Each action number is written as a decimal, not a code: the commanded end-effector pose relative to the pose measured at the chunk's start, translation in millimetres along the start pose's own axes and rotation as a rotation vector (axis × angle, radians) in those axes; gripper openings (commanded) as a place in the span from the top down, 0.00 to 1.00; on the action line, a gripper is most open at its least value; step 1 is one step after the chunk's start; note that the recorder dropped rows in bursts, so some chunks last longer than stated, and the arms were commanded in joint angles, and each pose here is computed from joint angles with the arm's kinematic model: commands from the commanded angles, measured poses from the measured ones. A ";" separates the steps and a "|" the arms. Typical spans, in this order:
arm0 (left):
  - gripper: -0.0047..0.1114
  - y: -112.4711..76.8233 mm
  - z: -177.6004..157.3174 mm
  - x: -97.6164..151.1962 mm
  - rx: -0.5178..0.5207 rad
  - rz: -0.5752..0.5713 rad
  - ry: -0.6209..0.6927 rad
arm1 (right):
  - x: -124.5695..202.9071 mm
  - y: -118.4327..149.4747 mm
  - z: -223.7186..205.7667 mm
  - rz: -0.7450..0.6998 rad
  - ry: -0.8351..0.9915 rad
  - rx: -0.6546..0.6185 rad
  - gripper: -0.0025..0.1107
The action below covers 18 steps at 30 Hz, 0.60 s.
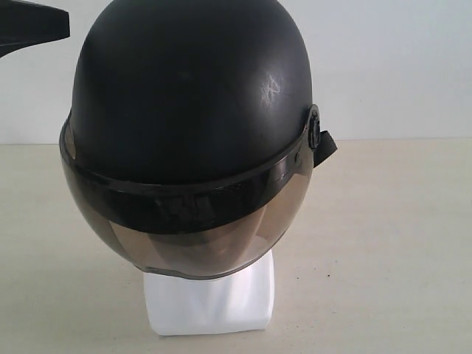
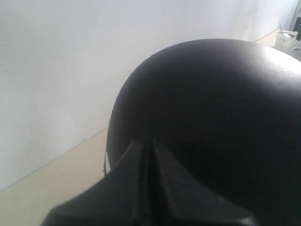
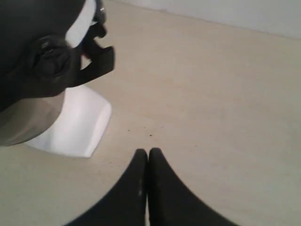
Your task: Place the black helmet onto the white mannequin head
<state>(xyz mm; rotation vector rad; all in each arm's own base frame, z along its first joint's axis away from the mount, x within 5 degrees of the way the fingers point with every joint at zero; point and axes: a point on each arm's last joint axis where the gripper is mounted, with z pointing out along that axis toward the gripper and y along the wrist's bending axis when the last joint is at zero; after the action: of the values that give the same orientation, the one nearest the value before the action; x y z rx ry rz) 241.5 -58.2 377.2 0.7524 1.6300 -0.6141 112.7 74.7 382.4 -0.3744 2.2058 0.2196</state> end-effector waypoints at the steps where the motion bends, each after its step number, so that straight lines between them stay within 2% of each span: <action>1: 0.92 -12.2 -19.7 -8.8 -0.109 0.030 -0.028 | 16.7 8.9 24.1 -0.043 -0.047 -0.072 0.98; 4: 0.92 -26.4 -38.1 -1.6 -0.202 0.042 -0.048 | 28.8 16.6 38.6 -0.084 -0.166 -0.163 0.98; 9: 0.92 -49.1 -59.9 29.5 -0.311 0.020 -0.048 | 57.6 20.4 49.6 -0.168 -0.315 -0.270 0.98; 14: 0.92 -79.0 -81.4 47.0 -0.333 0.004 -0.102 | 75.2 14.6 40.2 -0.232 -0.436 -0.305 0.98; 18: 0.92 -106.8 -103.6 44.3 -0.342 0.041 -0.206 | 78.5 9.1 24.1 -0.275 -0.557 -0.316 0.98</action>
<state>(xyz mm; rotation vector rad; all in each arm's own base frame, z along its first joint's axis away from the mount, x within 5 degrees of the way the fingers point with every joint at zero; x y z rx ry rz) 109.9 -44.2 347.9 0.4903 1.5394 -0.3460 89.0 80.8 299.8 -0.6751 1.6543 0.4648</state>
